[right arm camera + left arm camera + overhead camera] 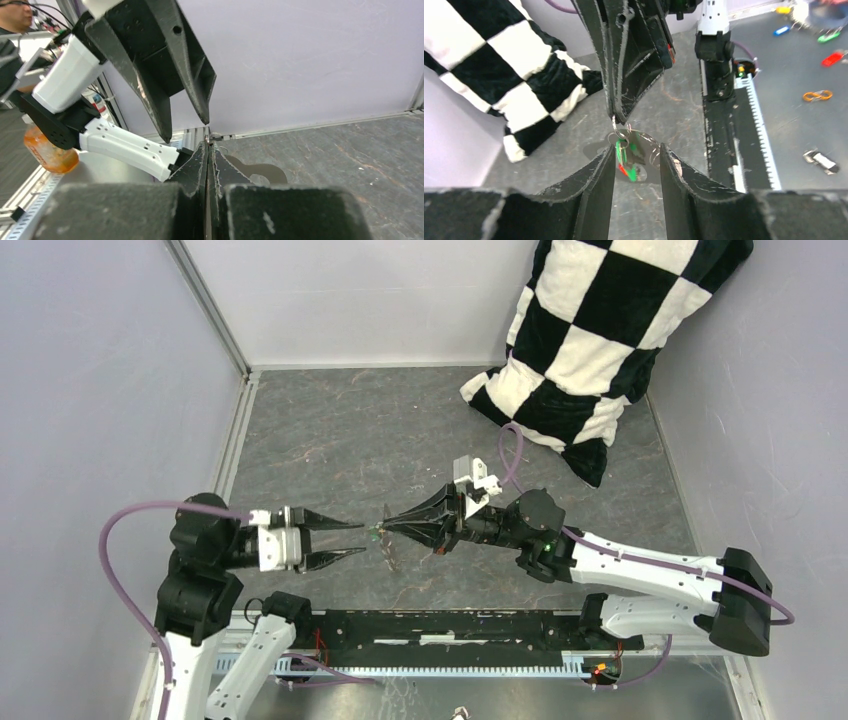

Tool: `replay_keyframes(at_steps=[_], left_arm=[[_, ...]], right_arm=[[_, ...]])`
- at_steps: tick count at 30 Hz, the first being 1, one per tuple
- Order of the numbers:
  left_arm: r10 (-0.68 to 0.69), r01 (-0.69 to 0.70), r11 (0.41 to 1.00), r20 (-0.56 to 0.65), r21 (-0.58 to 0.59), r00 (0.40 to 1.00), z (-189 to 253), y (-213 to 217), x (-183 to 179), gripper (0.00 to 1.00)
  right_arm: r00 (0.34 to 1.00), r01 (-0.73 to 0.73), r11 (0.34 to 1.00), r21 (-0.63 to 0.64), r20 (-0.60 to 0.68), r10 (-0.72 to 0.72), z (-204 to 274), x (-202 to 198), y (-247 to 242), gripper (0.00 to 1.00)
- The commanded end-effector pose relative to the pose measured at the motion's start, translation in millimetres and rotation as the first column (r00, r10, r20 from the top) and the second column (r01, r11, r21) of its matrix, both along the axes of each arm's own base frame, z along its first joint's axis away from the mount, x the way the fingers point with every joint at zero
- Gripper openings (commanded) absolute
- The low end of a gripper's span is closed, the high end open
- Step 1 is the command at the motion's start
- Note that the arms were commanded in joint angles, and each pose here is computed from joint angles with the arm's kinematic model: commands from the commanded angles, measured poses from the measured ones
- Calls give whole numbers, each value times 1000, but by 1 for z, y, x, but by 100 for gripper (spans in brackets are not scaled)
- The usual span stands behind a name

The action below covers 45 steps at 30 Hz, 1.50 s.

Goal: Put the keys on the keyring
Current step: Adjust the key on the keyring.

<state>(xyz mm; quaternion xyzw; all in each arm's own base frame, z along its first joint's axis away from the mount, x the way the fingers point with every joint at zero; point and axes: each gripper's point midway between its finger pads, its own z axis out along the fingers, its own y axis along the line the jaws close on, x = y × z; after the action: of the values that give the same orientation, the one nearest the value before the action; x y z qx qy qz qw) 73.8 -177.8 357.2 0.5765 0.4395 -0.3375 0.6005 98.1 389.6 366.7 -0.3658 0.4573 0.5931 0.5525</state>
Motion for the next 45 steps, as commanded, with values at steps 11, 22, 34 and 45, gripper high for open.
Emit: replay_keyframes(at_steps=[11, 22, 34, 45], left_arm=[[-52, 34, 998, -333, -59, 941, 10, -12, 11, 44], [-28, 22, 1000, -338, -22, 941, -3, -11, 16, 35], [-22, 14, 1000, -288, -28, 957, 0, -11, 18, 6], [-11, 16, 998, -73, 62, 997, -15, -2, 12, 2]], right_arm=[[986, 41, 999, 1, 159, -41, 28, 0, 0, 1], [981, 8, 1000, -9, 196, -6, 35, -8, 8, 1], [981, -23, 999, -40, 193, 31, 29, -13, 14, 1], [965, 55, 913, -404, 256, 55, 8, 3, 3, 41]])
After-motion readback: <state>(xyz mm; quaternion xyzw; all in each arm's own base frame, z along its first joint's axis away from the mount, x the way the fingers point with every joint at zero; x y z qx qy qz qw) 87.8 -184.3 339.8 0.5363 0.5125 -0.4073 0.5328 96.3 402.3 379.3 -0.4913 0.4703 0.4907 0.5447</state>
